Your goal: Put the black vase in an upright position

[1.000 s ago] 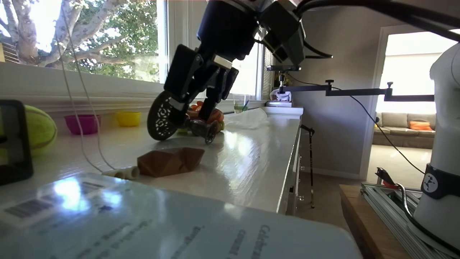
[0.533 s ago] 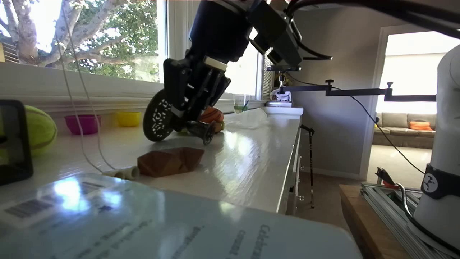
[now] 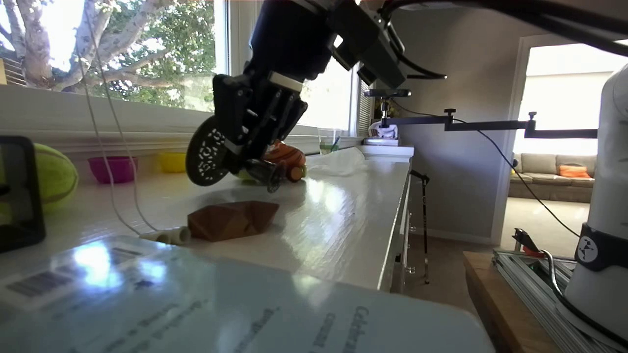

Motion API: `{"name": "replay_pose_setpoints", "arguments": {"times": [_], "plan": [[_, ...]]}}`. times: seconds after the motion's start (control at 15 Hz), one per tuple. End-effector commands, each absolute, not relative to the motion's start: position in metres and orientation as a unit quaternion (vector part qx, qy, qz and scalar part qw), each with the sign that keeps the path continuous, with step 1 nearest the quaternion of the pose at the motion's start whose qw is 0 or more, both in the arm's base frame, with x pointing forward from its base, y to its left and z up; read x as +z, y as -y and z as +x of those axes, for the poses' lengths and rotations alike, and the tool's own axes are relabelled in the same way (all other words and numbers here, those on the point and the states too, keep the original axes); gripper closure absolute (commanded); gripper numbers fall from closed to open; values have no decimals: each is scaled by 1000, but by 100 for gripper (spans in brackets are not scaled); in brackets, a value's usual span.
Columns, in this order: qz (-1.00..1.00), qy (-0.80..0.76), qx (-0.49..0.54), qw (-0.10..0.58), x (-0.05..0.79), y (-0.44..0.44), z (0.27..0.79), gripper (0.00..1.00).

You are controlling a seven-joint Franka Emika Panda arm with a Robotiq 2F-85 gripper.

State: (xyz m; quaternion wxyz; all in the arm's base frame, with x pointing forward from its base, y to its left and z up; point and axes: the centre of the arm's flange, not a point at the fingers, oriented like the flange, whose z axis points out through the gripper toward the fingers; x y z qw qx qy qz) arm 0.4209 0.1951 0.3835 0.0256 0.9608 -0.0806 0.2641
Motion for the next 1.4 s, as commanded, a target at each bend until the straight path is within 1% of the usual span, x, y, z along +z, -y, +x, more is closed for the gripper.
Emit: {"name": "replay_pose_setpoints", "arguments": {"times": [0.0,0.47,1.0,1.33], "plan": [[938,65,335,50,407,-200,433,92],[884,65,457,71,435,-209,442,92],[828,93,545,95,398,-217,444,92],[802,103,577,112,375,-221,448,92]]}}
